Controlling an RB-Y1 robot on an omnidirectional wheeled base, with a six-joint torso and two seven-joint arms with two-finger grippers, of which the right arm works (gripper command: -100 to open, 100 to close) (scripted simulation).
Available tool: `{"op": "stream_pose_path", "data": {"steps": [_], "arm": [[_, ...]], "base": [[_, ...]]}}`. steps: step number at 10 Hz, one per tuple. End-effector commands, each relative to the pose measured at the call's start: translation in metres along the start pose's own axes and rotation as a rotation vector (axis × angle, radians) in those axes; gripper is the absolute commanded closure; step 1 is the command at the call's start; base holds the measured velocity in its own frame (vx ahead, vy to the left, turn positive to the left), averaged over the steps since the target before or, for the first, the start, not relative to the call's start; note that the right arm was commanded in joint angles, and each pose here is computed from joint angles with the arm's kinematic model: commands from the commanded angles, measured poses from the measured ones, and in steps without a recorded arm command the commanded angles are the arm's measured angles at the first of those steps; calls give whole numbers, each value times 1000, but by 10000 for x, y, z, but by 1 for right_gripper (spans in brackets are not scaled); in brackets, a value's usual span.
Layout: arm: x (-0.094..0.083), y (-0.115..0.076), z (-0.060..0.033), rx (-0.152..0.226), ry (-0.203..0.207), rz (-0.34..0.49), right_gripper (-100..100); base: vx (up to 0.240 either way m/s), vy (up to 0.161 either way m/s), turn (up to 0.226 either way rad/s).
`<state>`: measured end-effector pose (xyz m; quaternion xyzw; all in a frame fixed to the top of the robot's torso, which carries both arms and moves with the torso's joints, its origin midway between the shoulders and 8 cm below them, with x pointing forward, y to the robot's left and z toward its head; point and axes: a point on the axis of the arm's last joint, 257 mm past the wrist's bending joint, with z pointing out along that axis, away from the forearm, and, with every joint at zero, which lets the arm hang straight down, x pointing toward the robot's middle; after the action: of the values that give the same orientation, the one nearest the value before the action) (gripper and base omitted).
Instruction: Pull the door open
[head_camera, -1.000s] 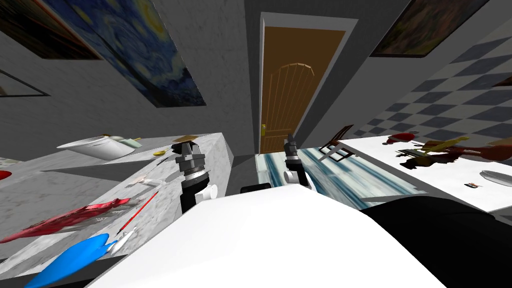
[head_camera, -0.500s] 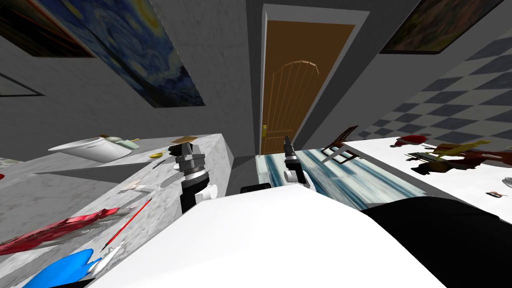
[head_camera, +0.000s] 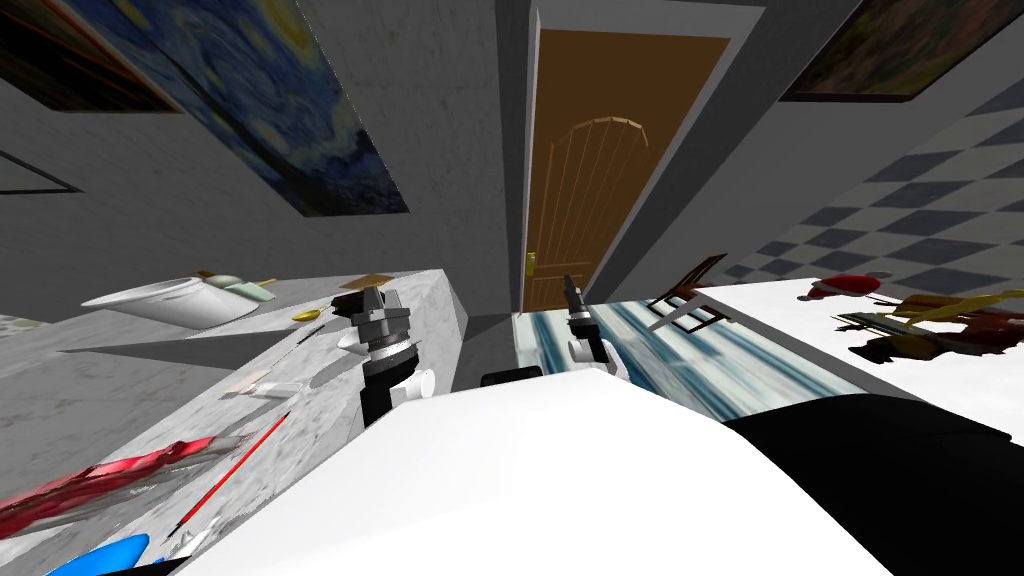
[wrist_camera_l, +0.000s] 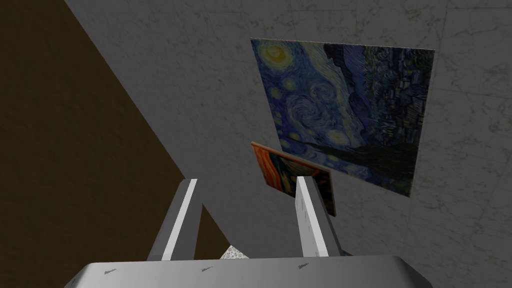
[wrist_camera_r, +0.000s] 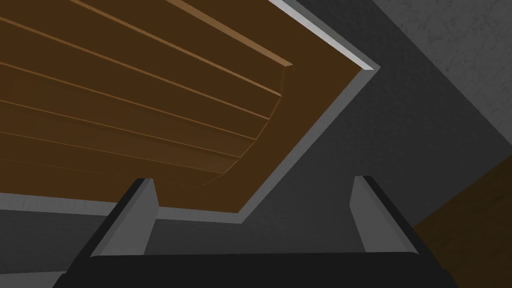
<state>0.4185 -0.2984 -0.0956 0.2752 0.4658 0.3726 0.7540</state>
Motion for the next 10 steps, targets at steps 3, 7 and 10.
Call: {"op": "stream_pose_path", "data": {"steps": [3,7,10], "arm": [[110,-244,5,35,32,-124,-100],[210,-510,5,73,71,-258,-100],[279,-709,-1,100,101,-356,-100]], "base": [[105,-6,20],[98,3,22],[94,-9,22]]}}
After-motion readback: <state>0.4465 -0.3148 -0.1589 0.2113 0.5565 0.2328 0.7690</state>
